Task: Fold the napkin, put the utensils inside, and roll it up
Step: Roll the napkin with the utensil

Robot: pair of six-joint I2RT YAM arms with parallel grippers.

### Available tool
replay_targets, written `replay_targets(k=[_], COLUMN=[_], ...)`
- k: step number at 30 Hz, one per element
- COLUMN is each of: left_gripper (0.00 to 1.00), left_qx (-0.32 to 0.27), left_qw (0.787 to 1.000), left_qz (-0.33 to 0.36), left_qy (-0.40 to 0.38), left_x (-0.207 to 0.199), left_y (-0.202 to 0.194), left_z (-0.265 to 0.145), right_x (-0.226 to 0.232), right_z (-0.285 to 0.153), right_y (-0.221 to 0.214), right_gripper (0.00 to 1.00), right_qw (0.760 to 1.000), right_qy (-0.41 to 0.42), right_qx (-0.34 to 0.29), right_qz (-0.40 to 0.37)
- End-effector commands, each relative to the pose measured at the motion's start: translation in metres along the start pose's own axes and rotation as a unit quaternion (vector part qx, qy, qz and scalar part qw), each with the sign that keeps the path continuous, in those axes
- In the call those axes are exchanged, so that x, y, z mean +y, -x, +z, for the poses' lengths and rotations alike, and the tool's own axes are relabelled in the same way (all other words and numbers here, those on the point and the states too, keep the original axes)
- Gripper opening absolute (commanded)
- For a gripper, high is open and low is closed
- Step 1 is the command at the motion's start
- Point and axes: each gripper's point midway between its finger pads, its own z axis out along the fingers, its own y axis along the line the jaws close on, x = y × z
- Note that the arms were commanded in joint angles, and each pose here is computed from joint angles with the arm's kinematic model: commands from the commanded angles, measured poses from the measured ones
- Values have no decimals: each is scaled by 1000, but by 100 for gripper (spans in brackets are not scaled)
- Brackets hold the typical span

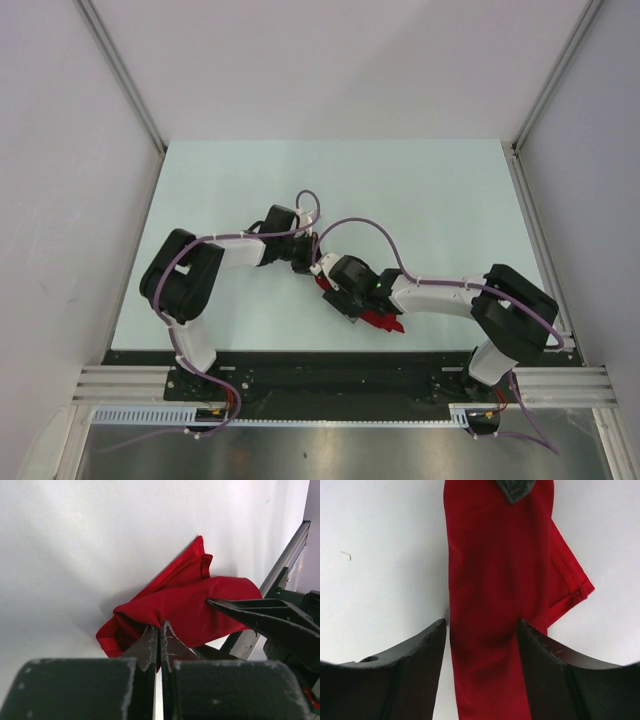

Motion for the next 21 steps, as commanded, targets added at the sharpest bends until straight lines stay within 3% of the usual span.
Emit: replay_targets(k=[1, 4, 5, 7, 10, 11, 16, 21], left_gripper=[0, 0, 1, 5, 21, 31, 60, 66], left_qx=[-12, -14, -15, -20, -30, -34, -77, -119], left_qw=[1000, 999, 999, 999, 999, 998, 997, 993], left_qz=[25, 22, 22, 21, 20, 20, 8, 15], left_qy=[-11, -18, -23, -29, -38, -38, -20, 7], left_x=[-10, -13, -14, -17, -20, -20, -7, 5], left_y=[15, 18, 19, 23, 29, 31, 52, 62], left_z=[0, -1, -2, -3, -6, -7, -28, -48], right_x=[3, 4, 5, 9, 19, 20, 44, 33], right_z=[5, 11, 16, 17, 19, 18, -2, -13], right_y=[3, -3, -9, -12, -23, -26, -5, 17], right_gripper=[62, 56, 48, 42, 29, 26, 24, 22], right_qw=[1000, 998, 997, 995, 988, 987, 962, 933], right_qy=[16, 22, 22, 42, 89, 101, 239, 316], right_qx=[26, 60, 75, 90, 113, 116, 73, 40], right_qz=[3, 13, 14, 20, 48, 54, 110, 166])
